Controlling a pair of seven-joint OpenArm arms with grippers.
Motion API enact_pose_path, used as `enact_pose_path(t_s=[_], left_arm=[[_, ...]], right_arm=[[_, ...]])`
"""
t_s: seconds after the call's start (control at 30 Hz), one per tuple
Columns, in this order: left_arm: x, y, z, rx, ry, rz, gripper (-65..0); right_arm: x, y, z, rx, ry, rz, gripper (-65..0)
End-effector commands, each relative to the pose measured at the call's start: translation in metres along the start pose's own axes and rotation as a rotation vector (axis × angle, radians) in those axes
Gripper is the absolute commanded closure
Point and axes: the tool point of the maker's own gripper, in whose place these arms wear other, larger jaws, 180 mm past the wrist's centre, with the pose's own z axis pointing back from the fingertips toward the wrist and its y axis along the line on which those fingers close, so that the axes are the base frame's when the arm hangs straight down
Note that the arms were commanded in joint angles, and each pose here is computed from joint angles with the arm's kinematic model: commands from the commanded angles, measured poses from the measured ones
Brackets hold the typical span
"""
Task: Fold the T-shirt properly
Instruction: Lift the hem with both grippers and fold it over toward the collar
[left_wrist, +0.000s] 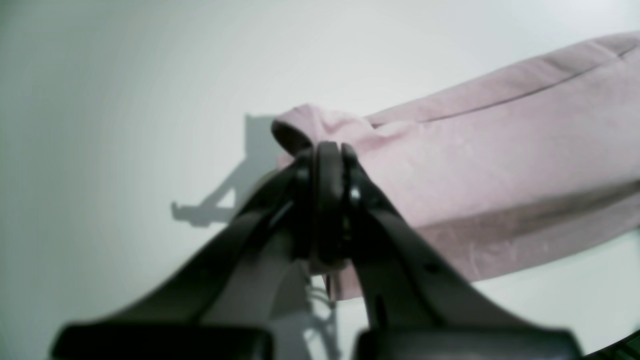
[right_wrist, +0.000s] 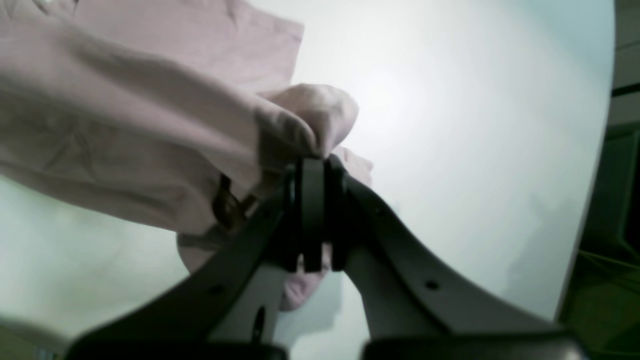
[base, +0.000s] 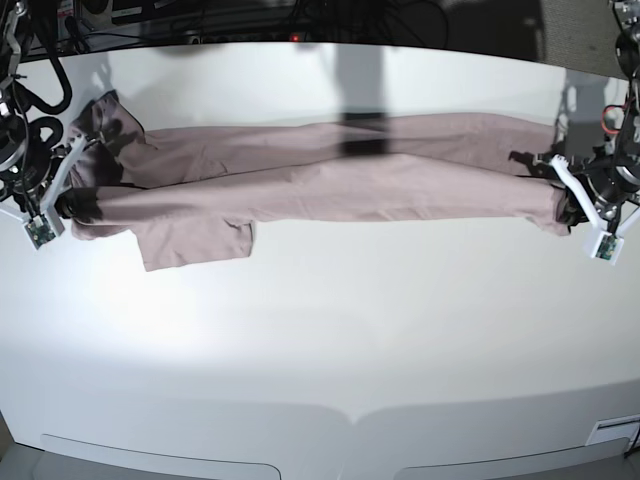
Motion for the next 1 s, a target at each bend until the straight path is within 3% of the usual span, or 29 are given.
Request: enact_pose_path(t_s=[0.0, 0.43, 0.8, 0.93, 0.97], left_arm=[[0.008, 0.007, 0.005, 0.020, -0.014, -0.017, 0.0], [-0.043, -0.009, 0.009, -0.013, 0.094, 0.001, 0.0], [-0.047, -0.001, 0.011, 0.050, 0.054, -0.059, 0.0], [-0.046, -0.001, 0.011, 0.050, 0.048, -0.059, 0.0], [-0.046, -0.001, 0.011, 0.050, 0.047, -0.059, -5.5]], right_arm=[[0.009, -0.007, 0.006, -0.020, -0.021, 0.019, 0.0], [-0.056, 0.045, 0.013, 0.111, 0.153, -0.037, 0.0], [-0.100, 0.069, 0.022, 0.145, 0.320, -0.076, 0.0], [-0.101, 0.069, 0.022, 0.145, 0.328, -0.075, -22.3], [-0.101, 0.069, 0.022, 0.145, 0.327, -0.076, -25.8]])
